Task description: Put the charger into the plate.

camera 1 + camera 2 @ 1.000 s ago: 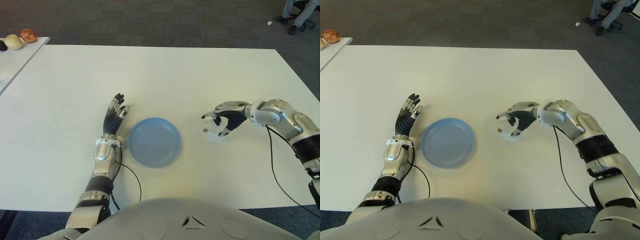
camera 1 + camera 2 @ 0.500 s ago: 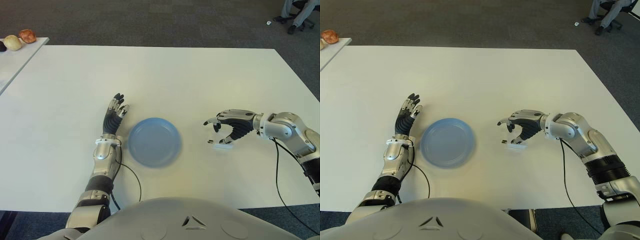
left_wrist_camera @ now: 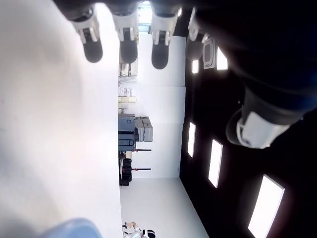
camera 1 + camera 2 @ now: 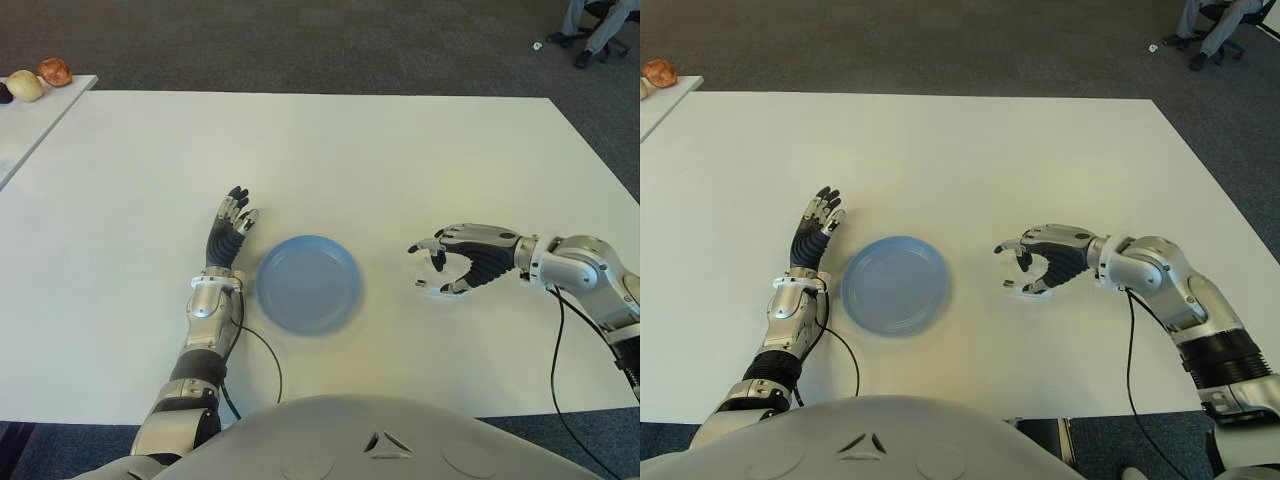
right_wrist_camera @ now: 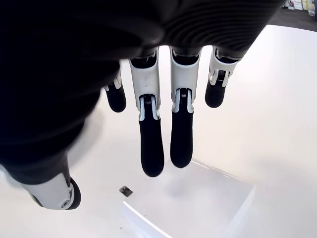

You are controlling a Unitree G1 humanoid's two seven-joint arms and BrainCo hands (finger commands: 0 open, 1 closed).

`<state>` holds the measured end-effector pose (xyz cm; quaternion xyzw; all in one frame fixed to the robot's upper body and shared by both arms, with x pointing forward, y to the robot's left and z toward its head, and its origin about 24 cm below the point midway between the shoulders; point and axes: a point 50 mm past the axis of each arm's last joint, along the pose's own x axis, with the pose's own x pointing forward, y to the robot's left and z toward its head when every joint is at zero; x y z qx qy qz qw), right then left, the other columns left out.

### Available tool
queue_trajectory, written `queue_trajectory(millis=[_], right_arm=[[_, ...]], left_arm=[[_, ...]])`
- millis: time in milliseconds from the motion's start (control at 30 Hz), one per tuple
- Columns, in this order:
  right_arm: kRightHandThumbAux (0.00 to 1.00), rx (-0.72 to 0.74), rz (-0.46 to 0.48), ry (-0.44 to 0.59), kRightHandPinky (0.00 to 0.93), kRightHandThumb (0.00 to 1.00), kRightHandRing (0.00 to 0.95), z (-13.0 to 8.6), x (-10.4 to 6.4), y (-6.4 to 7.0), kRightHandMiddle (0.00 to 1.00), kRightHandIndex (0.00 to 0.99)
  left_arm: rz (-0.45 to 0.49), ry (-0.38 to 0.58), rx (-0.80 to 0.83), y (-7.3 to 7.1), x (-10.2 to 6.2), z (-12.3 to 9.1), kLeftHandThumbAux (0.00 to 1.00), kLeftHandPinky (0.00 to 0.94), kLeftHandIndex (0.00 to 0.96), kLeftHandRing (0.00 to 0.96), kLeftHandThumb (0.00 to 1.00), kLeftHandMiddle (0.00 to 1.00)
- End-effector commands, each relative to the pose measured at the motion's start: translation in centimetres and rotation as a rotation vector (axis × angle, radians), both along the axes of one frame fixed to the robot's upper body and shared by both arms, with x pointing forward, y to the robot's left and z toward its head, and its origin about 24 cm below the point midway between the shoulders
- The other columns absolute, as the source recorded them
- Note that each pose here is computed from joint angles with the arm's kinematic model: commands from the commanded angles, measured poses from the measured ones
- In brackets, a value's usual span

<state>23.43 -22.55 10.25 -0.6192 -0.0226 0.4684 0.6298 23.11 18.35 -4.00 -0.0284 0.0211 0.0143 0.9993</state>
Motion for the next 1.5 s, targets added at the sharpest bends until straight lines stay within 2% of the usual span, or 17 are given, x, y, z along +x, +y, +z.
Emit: queue_trajectory(millis=[33,100,200,500,867,1033,1500], right_arm=[[0.606,0.085,-0.015,-0.033,0.012,0.0,0.249,-0.1,-0.3,0.2,0.295,0.074],[0.574,0.12,-0.04,-0.055,0.005,0.0,0.175,-0.2,-0.3,0.1,0.226,0.058],[0.53,0.176,-0.069,-0.087,0.005,0.0,0.114,-0.2,-0.4,0.1,0.165,0.048],[0.443,0.254,-0.07,-0.174,0.0,0.0,0.016,-0.3,-0.8,0.2,0.06,0.019],[0.391,0.3,-0.075,-0.272,0.0,0.0,0.0,-0.9,-1.3,-0.2,0.002,0.0],[0.355,0.3,-0.1,-0.308,0.0,0.034,0.0,-1.2,-1.5,-0.5,0.0,0.0],[0.219,0.276,-0.195,-0.294,0.0,0.121,0.0,-3.1,-2.6,-1.1,0.0,0.0]], left_arm=[[0.018,0.218,-0.024,0.1,-3.0,-3.6,0.53,0.082,0.054,0.088,0.0,0.11],[0.017,0.218,-0.02,0.1,-3.0,-3.6,0.53,0.077,0.052,0.086,0.0,0.109],[0.015,0.217,-0.014,0.1,-3.1,-3.6,0.529,0.073,0.052,0.083,0.0,0.107],[0.012,0.213,-0.016,0.2,-3.1,-3.7,0.528,0.073,0.051,0.079,0.0,0.105],[0.009,0.2,-0.022,0.4,-3.2,-3.7,0.531,0.073,0.053,0.078,0.0,0.101],[0.012,0.2,-0.021,0.5,-3.1,-3.7,0.537,0.088,0.06,0.084,0.0,0.106],[0.009,0.21,-0.013,0.8,-3.0,-3.9,0.54,0.078,0.059,0.084,0.0,0.104]])
